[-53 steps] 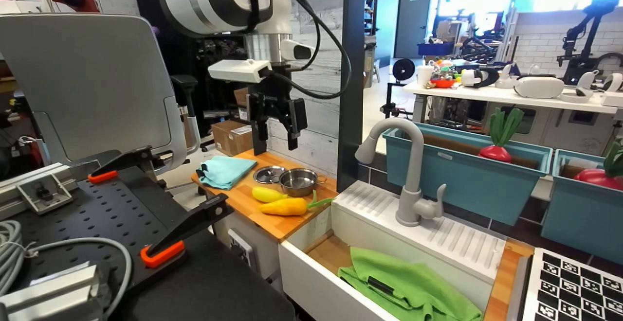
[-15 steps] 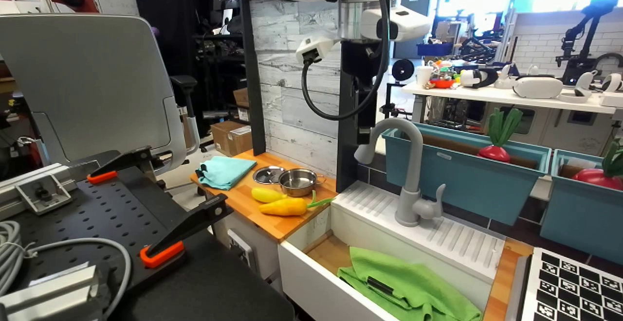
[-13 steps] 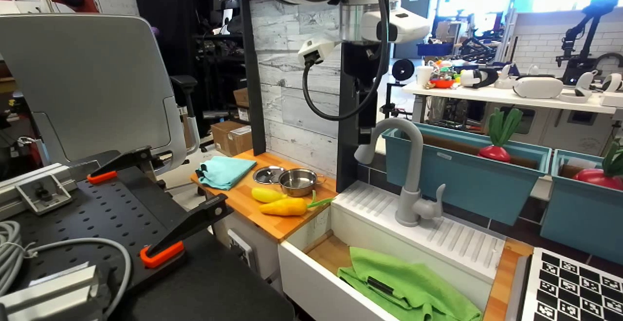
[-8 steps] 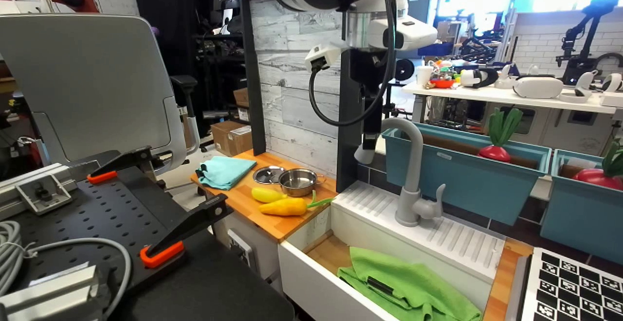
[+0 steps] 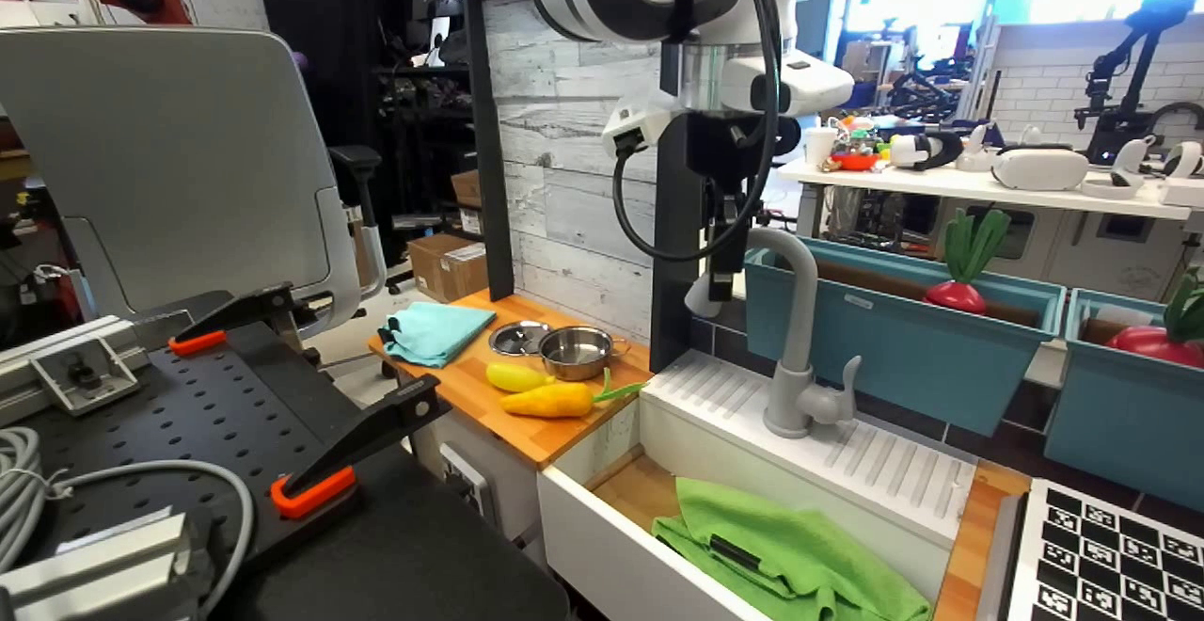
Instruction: Remove the silver lid from the silver pot, move the faucet to the right
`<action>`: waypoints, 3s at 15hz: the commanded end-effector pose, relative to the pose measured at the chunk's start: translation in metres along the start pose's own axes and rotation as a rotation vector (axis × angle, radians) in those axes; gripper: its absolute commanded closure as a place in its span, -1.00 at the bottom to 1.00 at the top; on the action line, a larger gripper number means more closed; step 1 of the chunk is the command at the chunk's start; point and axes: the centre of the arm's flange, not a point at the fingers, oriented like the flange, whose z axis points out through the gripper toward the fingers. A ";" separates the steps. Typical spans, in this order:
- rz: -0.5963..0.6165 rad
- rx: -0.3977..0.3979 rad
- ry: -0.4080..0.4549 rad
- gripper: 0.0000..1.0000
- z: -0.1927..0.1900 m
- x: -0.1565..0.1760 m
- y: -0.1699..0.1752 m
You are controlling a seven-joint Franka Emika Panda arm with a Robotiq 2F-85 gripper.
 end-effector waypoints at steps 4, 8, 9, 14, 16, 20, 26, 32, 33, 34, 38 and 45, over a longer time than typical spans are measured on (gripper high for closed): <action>-0.025 -0.031 0.013 0.84 0.000 -0.003 -0.003; -0.083 -0.043 0.035 0.84 0.002 -0.017 0.009; -0.106 -0.044 0.039 0.84 0.003 -0.020 0.013; -0.186 -0.030 0.068 0.84 0.006 -0.018 0.034; -0.209 -0.022 0.072 0.84 0.007 -0.014 0.044; -0.232 -0.001 0.060 0.84 0.010 -0.004 0.061; -0.258 0.035 0.012 0.84 0.012 0.018 0.080; -0.216 0.049 -0.022 0.84 0.010 0.030 0.094; -0.210 0.048 -0.024 0.84 0.010 0.031 0.095; -0.207 0.047 -0.025 0.84 0.010 0.031 0.095; -0.194 0.045 -0.027 0.84 0.009 0.030 0.096; -0.152 0.015 -0.038 -0.57 0.012 0.036 0.120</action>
